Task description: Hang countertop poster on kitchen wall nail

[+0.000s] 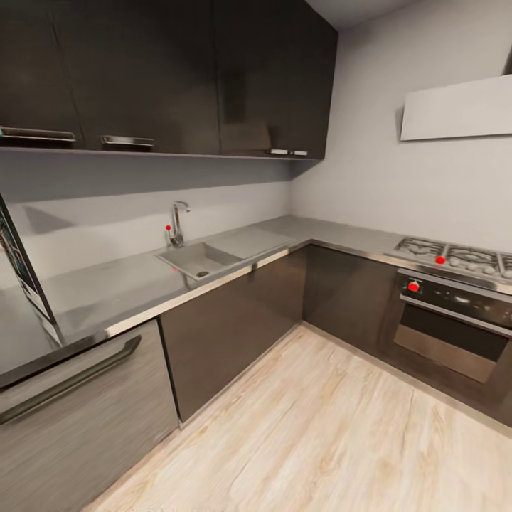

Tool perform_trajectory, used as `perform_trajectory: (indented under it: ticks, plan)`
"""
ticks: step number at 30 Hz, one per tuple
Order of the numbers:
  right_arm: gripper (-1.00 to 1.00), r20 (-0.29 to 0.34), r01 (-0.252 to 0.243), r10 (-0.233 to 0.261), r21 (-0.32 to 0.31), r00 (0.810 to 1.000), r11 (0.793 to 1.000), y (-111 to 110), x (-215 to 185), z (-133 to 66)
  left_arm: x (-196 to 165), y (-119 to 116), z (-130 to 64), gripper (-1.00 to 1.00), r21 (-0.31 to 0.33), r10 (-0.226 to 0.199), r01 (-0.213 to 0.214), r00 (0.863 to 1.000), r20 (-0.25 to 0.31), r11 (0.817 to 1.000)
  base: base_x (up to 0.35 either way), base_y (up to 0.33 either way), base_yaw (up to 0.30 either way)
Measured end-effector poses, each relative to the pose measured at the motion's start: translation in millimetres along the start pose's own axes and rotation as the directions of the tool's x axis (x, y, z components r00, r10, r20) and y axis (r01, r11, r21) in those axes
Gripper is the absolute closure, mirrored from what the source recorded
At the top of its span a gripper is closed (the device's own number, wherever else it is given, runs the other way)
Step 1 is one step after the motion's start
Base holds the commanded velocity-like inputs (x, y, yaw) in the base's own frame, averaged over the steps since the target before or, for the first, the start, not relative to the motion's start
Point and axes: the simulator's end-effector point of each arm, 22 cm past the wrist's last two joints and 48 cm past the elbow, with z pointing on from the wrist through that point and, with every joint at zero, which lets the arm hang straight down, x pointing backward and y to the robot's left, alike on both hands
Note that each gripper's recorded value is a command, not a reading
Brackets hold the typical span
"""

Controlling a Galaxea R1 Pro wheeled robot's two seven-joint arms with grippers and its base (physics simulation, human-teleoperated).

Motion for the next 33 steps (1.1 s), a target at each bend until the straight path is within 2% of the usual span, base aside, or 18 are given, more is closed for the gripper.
perform_trajectory:
  ticks: [11, 33]
  plan:
    - [-1.0, 0.0, 0.001, -0.001, -0.001, 1.0, 1.0, 1.0, 0.0, 0.0, 0.0, 0.0, 0.0, -1.0, 0.0, 0.0, 0.0, 1.0, 0.0, 1.0, 0.0, -0.3, 0.281]
    - [-1.0, -0.001, 0.002, -0.002, 0.0, 1.0, 1.0, 0.9, 0.3, 0.0, -0.3, 0.4, 0.0, -1.0, -0.001, -0.001, 0.001, 1.0, 0.001, 1.0, 0.0, -0.015, 0.282]
